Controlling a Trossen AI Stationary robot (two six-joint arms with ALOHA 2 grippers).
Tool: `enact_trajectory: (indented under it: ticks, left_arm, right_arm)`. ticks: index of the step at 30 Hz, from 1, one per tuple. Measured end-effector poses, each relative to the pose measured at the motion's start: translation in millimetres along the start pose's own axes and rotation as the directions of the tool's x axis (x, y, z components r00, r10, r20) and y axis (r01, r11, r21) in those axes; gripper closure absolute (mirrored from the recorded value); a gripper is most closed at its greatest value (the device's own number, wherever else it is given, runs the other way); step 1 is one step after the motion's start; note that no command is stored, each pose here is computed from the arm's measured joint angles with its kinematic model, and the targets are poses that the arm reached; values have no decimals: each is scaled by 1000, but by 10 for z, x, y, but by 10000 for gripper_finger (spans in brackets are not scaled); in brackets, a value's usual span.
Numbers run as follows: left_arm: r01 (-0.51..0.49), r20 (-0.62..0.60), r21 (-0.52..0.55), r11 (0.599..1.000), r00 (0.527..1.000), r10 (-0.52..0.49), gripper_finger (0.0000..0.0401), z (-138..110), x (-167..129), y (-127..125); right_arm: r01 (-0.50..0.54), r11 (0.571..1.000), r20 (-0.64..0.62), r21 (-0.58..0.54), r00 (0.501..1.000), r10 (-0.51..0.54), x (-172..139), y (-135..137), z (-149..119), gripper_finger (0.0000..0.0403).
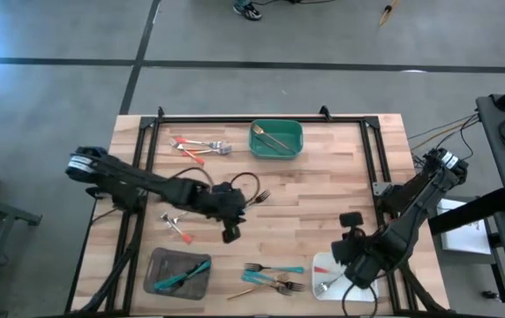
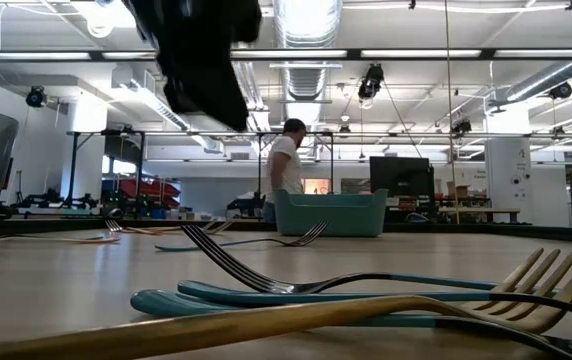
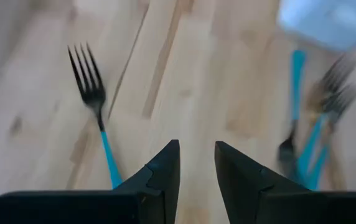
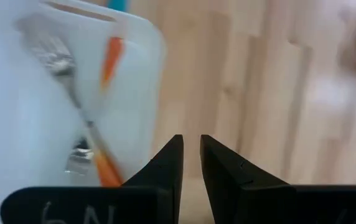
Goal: Sort silverware by color (type)
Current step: Put the blue fork into the black bin
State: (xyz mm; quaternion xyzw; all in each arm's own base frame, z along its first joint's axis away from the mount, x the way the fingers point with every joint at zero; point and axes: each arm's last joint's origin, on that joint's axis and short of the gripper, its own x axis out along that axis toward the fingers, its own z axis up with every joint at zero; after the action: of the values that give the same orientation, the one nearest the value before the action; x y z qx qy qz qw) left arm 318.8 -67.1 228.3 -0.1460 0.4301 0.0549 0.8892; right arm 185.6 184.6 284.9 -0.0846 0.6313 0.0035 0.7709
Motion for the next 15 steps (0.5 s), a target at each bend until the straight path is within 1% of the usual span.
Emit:
enact_trajectory:
  ticks: [2,5,7,11,15]
  left_arm:
    - [-21,-39,-17,1000,999,20,317,-4,140,60]
    - [-55,-82,-12,998,995,53,317,2,310,113]
    - [-71,-107,19,997,992,73,317,3,416,127]
    - [-151,-106,85,985,982,159,317,49,587,136]
    - [-184,-158,140,973,966,205,317,103,725,168]
  right_arm:
    - [21,999,-20,38,1000,-20,-2,-57,-1,355]
    - [38,998,-22,54,999,-37,0,-103,13,355]
    - [52,997,-11,54,999,-51,1,-122,25,355]
    - [68,996,-2,64,998,-68,6,-151,45,355]
    - [70,995,-1,66,998,-70,6,-158,46,355]
